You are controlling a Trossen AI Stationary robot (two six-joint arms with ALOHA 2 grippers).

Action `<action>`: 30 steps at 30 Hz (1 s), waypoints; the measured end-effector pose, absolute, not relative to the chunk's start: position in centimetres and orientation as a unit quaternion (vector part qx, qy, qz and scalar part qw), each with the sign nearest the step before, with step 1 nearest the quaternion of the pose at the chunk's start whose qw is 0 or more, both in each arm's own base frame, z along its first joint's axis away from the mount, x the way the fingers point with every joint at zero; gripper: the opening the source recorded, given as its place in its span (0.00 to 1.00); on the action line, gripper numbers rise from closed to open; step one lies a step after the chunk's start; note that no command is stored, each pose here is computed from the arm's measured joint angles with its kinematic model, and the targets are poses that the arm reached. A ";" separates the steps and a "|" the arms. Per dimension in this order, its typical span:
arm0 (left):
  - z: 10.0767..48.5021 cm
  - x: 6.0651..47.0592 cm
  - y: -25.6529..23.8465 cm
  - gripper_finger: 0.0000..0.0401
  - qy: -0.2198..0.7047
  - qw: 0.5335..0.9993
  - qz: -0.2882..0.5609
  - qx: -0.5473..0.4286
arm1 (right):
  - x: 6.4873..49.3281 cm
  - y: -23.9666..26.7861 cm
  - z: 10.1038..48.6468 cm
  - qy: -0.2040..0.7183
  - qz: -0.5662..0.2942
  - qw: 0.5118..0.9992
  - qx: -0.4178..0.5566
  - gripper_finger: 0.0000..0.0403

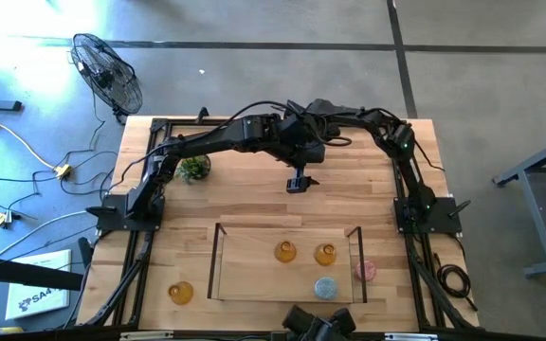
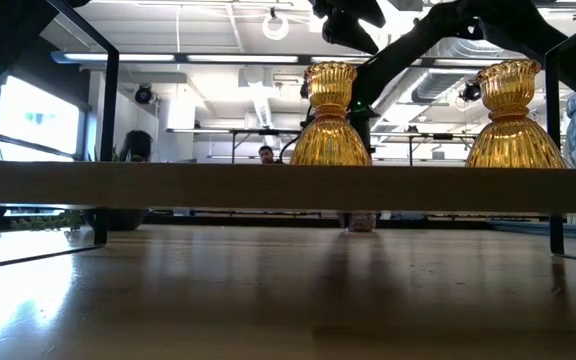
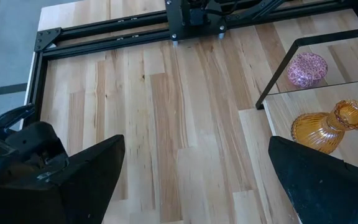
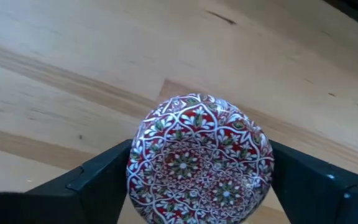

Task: Pick & Place candle stick holders
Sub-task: Put the red patterned scented candle on the shelf

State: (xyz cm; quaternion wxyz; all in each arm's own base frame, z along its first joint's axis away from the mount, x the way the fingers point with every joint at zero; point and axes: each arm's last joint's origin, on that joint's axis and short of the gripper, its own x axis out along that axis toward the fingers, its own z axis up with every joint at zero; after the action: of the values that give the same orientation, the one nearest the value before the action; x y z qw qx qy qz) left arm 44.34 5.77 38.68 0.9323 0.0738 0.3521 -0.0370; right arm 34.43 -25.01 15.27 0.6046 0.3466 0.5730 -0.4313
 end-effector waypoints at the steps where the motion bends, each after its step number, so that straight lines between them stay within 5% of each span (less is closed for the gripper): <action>1: 38.7 44.3 5.8 0.97 0.352 0.932 -0.037 0.074 | 34.5 -25.0 15.3 0.574 -0.433 0.604 0.343 0.82; 5: 38.7 44.3 5.8 0.97 0.352 0.932 -0.037 0.074 | 34.6 -24.7 15.4 0.570 -0.450 0.601 0.335 0.72; 30: 38.7 44.3 5.8 0.97 0.352 0.932 -0.037 0.074 | 35.3 -24.5 15.5 0.565 -0.426 0.629 0.321 0.71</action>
State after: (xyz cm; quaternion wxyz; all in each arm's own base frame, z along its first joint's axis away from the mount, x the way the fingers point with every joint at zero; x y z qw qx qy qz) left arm 44.34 5.77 38.68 0.9323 0.0738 0.3521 -0.0370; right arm 35.27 -24.53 15.49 0.6294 0.3208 0.5653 -0.4259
